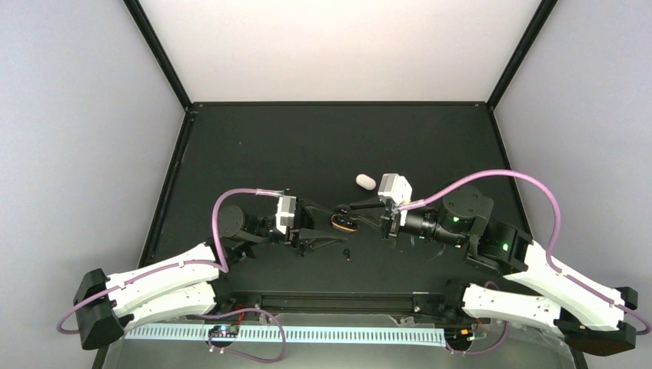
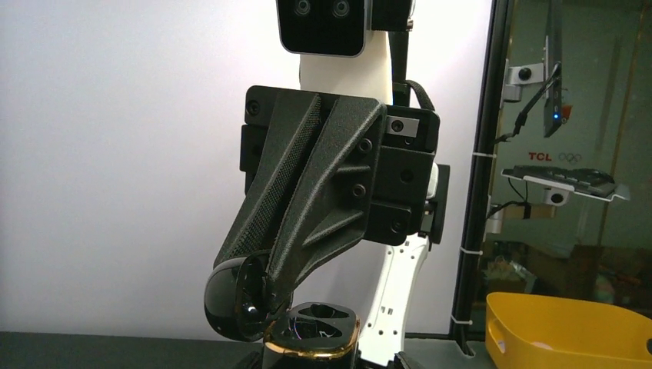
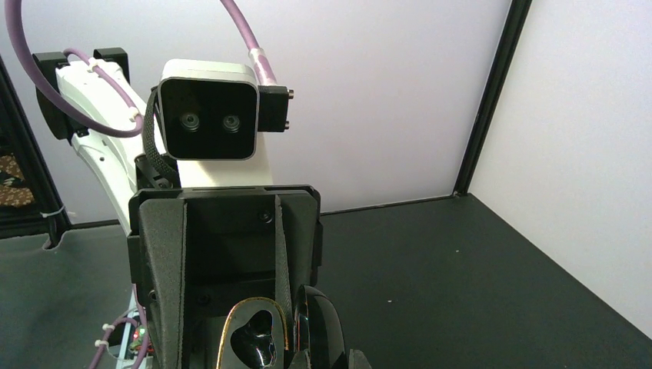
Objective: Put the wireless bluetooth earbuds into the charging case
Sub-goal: Open the charging case.
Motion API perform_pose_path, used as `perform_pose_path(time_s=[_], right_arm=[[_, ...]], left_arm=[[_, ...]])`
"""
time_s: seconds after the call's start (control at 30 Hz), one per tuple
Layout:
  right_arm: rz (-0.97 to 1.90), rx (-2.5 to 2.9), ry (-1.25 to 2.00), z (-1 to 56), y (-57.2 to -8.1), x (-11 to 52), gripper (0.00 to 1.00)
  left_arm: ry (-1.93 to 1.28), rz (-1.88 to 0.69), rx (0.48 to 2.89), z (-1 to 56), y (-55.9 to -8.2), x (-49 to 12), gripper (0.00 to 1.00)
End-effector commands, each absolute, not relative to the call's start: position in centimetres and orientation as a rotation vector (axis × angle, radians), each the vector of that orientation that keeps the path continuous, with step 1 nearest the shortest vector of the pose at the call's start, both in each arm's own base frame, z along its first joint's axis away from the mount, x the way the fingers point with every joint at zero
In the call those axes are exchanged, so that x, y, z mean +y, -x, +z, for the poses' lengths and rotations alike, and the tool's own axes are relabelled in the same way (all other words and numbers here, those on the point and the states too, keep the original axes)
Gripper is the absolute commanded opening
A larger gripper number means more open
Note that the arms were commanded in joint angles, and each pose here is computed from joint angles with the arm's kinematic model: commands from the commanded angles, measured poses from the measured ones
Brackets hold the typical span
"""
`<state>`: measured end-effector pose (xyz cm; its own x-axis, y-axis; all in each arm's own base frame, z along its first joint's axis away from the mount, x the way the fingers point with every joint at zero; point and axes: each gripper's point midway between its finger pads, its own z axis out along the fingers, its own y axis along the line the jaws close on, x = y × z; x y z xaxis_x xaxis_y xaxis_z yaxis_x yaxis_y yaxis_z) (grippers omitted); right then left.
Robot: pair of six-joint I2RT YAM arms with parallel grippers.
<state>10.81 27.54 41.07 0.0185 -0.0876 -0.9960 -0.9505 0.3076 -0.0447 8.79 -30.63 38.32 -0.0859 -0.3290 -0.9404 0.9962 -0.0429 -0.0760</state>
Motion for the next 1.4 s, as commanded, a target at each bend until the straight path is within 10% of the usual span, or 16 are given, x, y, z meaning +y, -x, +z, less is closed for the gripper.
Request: perform_pose_path(time_s=[0.0,0.63,1.17,1.37], right_arm=[[0.885,1.346,1.034,41.7,-11.0,27.4,0.01],[0.876,1.346,1.076,41.2,-10.8,27.7,0.01],[0.901,1.346,1.113,41.1,-10.2,27.9,0.01],[0.896,1.365,1.085,41.3,-10.4,27.4,0.22]], left_arm=[[-0.906,-1.44,0.942,40.6,-8.7,-30.3,0.41],[-0.906,-1.425,0.951,40.4,-9.0,-30.7,0.31],[-0.945,-1.402,0.933,39.6,-8.6,-30.6,0.02],[-0.961,-1.366,0.873,39.1,-8.0,-29.9,0.02]])
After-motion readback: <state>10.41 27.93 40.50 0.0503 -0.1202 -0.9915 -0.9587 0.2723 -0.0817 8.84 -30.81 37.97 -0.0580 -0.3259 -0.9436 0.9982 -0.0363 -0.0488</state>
